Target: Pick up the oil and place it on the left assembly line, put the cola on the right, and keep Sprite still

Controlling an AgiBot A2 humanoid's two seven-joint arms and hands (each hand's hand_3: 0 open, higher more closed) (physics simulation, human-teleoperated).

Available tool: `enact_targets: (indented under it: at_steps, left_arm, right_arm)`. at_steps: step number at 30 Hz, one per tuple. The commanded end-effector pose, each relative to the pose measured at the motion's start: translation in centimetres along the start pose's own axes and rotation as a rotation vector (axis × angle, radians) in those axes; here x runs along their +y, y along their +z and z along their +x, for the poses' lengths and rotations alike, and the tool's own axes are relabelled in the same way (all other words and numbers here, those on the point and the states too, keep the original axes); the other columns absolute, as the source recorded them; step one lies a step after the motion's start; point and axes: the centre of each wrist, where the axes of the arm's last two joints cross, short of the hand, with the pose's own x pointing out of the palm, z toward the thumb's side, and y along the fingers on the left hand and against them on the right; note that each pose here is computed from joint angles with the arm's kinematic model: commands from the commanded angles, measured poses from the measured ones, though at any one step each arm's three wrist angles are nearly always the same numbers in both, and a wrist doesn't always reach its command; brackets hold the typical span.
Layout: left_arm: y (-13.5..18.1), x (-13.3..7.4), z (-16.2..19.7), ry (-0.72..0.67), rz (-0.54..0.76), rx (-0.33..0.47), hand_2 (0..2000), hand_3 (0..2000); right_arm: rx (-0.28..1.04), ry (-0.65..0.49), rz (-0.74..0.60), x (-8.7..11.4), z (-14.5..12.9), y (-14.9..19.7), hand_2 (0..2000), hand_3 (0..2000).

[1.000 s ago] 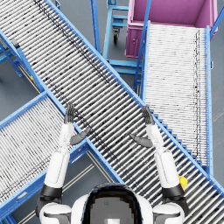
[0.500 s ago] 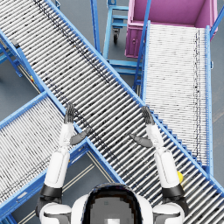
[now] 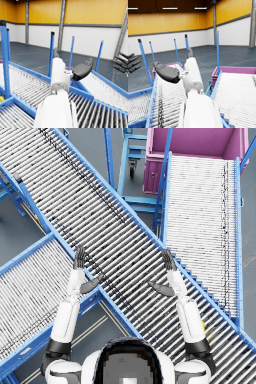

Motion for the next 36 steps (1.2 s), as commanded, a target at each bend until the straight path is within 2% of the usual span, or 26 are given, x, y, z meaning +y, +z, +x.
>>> enact_targets:
  at_steps: [1, 13, 14, 16, 18, 21, 29, 36]
  left_arm:
    - [0.0, 0.0, 0.0, 0.0, 0.0, 0.0, 0, 0]
    - [0.0, 0.0, 0.0, 0.0, 0.0, 0.0, 0, 0]
    - [-0.7, 0.1, 0.4, -0.016, -0.028, -0.003, 0, 0]
    - [-0.3, 0.2, 0.3, -0.055, 0.041, -0.006, 0, 0]
    - [1.4, 0.6, 0.3, -0.071, 0.14, -0.014, 0, 0]
    - [2.9, 0.9, 0.2, -0.074, 0.224, -0.021, 0, 0]
    - [5.9, 1.4, -0.7, -0.035, 0.362, -0.028, 0, 0]
    - [7.2, 1.2, -2.0, 0.025, 0.42, -0.027, 0, 0]
  right_arm:
    - [0.0, 0.0, 0.0, 0.0, 0.0, 0.0, 0, 0]
    - [0.0, 0.0, 0.0, 0.0, 0.0, 0.0, 0, 0]
    - [-0.008, 0.017, 0.026, -0.1, 0.4, -0.7, 0, 0]
    - [-0.016, -0.045, -0.047, -0.4, 0.2, -0.3, 0, 0]
    - [-0.016, -0.068, -0.141, -0.6, 0.4, 1.4, 0, 0]
    - [-0.021, -0.096, -0.196, -0.8, 0.3, 2.2, 0, 0]
    - [-0.022, -0.146, -0.311, -0.8, -0.4, 4.5, 0, 0]
    - [-0.026, -0.181, -0.361, -0.9, -1.1, 5.6, 0, 0]
